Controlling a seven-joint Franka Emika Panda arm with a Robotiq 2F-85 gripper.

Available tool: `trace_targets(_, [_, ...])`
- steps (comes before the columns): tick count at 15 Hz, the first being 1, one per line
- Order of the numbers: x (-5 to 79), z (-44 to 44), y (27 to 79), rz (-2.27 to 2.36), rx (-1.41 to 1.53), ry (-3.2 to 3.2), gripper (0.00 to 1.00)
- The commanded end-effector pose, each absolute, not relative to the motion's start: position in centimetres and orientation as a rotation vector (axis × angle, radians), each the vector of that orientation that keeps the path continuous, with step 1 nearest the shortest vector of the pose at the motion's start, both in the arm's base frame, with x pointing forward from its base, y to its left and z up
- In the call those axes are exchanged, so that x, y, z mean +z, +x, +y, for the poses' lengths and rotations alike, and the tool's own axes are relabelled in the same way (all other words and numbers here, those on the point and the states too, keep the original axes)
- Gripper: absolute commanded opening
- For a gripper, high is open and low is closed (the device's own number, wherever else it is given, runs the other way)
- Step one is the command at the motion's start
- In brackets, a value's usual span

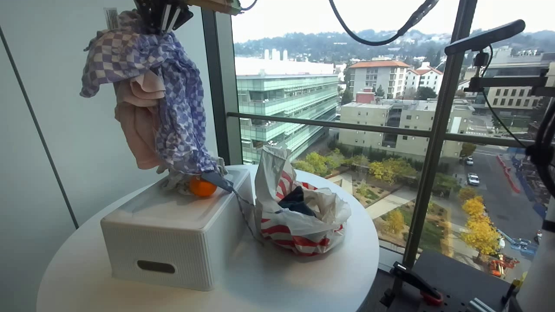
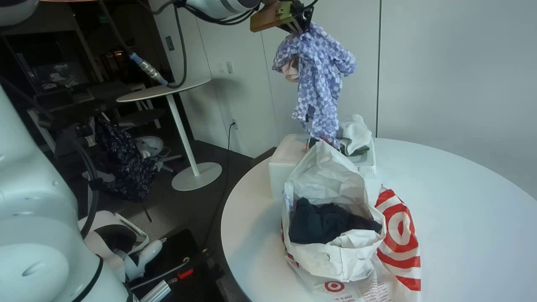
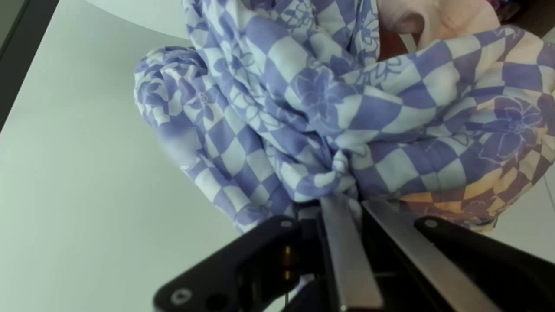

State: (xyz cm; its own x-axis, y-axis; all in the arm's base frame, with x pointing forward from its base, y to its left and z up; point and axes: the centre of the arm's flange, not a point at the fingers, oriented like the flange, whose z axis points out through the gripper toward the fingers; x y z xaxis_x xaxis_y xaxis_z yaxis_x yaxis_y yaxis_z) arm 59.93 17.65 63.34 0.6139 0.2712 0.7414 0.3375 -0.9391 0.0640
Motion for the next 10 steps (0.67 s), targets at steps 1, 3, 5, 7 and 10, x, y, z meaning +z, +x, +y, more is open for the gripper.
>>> trace_targets(1, [58.5, 18.6, 59.8, -0.628, -1.12, -2.782, 0.02])
trace_targets(3, [53.9, 19.0, 59.9, -0.689, -1.014, -2.841, 0.02])
trace_targets(5, [49.0, 19.0, 59.8, -0.754, -0.899, -2.892, 0.02])
trace_targets(7, [44.6, 19.3, 59.1, -0.795, -0.805, -2.921, 0.02])
trace_targets(10, [41.0, 19.5, 58.3, -0.842, -0.706, -2.937, 0.02])
